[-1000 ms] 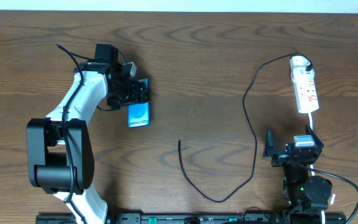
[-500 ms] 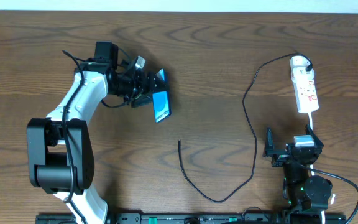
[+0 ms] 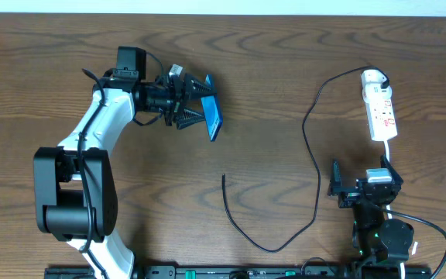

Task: Plug charger to phone and switch on socket
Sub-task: 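Lift the phone with the left gripper and tilt it upright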

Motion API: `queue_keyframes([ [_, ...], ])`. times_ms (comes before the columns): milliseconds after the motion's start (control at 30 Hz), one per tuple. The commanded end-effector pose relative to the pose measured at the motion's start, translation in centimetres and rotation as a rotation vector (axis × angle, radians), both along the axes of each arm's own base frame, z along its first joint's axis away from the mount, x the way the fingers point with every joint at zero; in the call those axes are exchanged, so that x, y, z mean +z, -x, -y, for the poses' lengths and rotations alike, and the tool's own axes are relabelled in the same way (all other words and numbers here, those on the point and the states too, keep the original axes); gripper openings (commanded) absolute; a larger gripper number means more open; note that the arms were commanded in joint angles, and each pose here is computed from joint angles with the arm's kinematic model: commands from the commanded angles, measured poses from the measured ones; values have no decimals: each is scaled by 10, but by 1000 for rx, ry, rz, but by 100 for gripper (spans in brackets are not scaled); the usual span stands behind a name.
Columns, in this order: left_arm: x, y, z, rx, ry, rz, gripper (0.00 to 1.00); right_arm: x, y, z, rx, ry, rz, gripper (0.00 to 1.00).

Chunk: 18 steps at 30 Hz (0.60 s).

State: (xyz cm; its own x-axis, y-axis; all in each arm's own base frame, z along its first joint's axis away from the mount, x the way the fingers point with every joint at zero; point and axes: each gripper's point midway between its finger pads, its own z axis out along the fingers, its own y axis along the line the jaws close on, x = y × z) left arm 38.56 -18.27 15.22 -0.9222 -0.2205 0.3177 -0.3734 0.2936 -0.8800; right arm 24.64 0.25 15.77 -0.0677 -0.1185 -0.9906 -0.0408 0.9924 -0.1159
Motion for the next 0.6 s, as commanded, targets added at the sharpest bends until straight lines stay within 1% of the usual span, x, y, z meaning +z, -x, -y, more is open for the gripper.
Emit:
queue_keyframes([
  [0, 24, 2, 5, 22, 83, -101, 7, 0, 0, 1, -1, 14, 1, 99],
  [133, 26, -2, 5, 43, 93, -133, 7, 0, 0, 1, -1, 14, 2, 99],
  [300, 28, -5, 5, 78, 107, -218, 7, 0, 0, 1, -1, 14, 1, 99],
  [567, 29, -6, 5, 112, 123, -310, 8, 0, 0, 1, -1, 14, 2, 99],
])
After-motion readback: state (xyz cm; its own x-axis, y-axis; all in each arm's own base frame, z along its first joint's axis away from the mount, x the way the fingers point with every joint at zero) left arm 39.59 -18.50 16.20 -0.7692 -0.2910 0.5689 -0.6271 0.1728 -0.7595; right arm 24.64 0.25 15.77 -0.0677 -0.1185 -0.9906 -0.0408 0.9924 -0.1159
